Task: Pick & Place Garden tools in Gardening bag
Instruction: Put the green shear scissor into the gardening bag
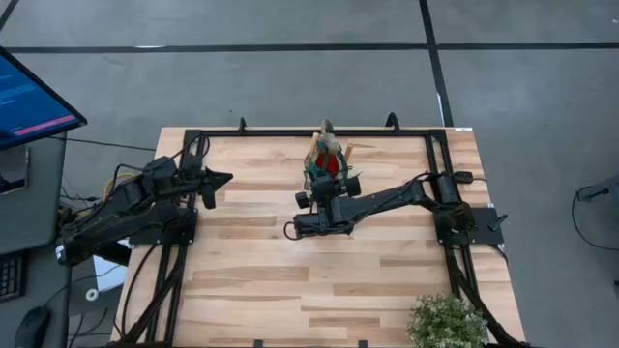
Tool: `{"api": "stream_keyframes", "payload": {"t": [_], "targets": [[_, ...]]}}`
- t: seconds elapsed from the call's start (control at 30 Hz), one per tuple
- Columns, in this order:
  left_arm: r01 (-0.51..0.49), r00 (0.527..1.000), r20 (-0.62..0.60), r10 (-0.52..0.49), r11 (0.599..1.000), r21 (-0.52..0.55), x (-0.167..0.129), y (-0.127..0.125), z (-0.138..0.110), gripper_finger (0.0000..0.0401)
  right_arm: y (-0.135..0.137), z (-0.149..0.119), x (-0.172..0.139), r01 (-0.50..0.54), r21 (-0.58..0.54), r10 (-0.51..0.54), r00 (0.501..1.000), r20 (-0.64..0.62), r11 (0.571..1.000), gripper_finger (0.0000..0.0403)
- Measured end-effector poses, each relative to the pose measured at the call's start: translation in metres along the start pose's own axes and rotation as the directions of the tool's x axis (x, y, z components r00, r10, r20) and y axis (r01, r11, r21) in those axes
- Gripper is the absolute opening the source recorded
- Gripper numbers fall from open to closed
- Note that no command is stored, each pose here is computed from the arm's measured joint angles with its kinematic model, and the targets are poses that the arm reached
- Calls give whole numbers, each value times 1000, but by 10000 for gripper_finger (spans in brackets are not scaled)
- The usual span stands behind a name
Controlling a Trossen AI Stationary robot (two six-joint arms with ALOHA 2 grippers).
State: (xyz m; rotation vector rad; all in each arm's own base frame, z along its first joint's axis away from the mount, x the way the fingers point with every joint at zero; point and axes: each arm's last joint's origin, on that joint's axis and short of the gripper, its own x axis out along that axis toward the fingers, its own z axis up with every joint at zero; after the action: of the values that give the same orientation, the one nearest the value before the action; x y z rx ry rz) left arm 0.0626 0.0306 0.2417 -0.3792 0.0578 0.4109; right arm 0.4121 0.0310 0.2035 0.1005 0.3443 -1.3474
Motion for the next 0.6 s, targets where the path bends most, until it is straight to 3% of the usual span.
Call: {"api": "stream_keyframes", "payload": {"t": [0.47, 0.6], "targets": [[-1, 1000, -2, 1, 1000, -1, 0, 0, 0, 8, 6, -17, 16, 3, -27, -7, 993, -118, 1000, 52], [-1, 1000, -2, 1, 1000, -1, 0, 0, 0, 8, 5, -16, 21, -4, -55, -5, 987, -163, 998, 76]]}}
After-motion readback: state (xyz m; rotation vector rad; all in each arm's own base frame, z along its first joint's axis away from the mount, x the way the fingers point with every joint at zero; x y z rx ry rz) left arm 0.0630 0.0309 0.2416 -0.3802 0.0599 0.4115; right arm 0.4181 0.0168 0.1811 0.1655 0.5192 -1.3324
